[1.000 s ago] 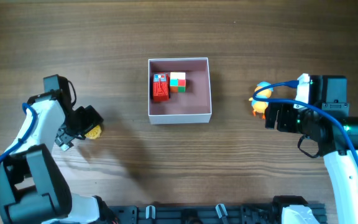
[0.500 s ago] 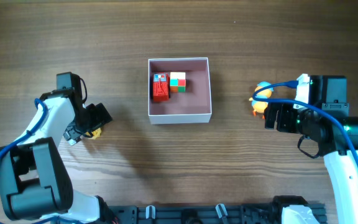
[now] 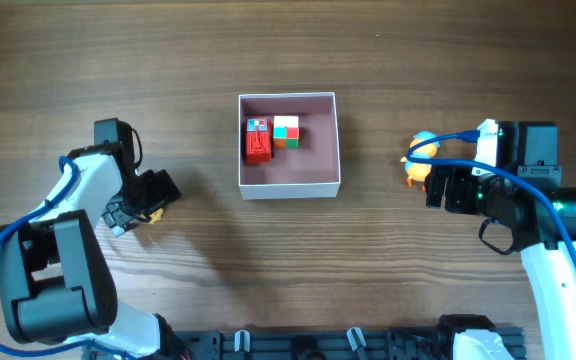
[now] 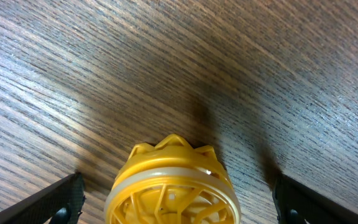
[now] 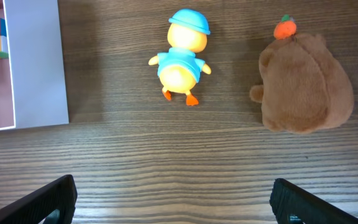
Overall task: Pack container
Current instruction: 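Move the left gripper to the yellow round toy and grasp it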
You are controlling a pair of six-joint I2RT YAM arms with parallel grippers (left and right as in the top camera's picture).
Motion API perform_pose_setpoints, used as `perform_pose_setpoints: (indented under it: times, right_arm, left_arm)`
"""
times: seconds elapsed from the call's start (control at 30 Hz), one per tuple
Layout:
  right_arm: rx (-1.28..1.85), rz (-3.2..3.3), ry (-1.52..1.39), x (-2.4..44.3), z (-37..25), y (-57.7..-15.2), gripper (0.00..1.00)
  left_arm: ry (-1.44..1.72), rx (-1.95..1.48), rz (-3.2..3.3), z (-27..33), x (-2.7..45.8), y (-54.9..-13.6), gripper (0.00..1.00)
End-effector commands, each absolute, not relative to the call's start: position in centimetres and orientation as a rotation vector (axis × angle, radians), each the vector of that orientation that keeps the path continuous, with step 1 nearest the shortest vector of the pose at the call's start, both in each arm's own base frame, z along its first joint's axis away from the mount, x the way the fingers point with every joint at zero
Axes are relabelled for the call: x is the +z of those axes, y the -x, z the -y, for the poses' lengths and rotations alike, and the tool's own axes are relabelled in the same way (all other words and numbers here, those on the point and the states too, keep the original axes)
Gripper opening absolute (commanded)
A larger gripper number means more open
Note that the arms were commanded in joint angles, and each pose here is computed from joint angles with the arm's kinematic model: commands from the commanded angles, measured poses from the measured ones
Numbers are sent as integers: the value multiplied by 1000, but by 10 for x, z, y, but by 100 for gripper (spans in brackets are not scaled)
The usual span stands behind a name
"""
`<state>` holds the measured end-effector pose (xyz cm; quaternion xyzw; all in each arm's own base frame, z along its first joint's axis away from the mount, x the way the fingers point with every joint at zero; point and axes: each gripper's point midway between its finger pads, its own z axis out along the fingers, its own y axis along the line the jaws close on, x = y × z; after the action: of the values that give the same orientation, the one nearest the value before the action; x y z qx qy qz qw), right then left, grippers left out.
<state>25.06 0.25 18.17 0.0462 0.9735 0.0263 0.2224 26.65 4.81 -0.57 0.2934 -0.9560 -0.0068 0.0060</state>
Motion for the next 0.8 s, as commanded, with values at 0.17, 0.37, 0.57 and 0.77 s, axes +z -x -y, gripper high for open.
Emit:
perform_pose_setpoints:
  times: [0.17,0.37,0.57,0.77]
  right_arm:
    - [93,-2671,-109,189,-6,-253,100]
    - [93,-2671,-110,189,-6,-253,100]
    - [93,-2671,-109,189,-6,-253,100]
    - [93,-2671,-109,189,-6,-253,100]
  left_arm:
    - [-895,-23,2949,-45,-15,-257,78]
    - [-894,-23,2947,-45,-15,-257,59]
    - [-895,-6,2946,-44,-15,-257,47]
    - [-898,2,2958,-44,-6,-266,26]
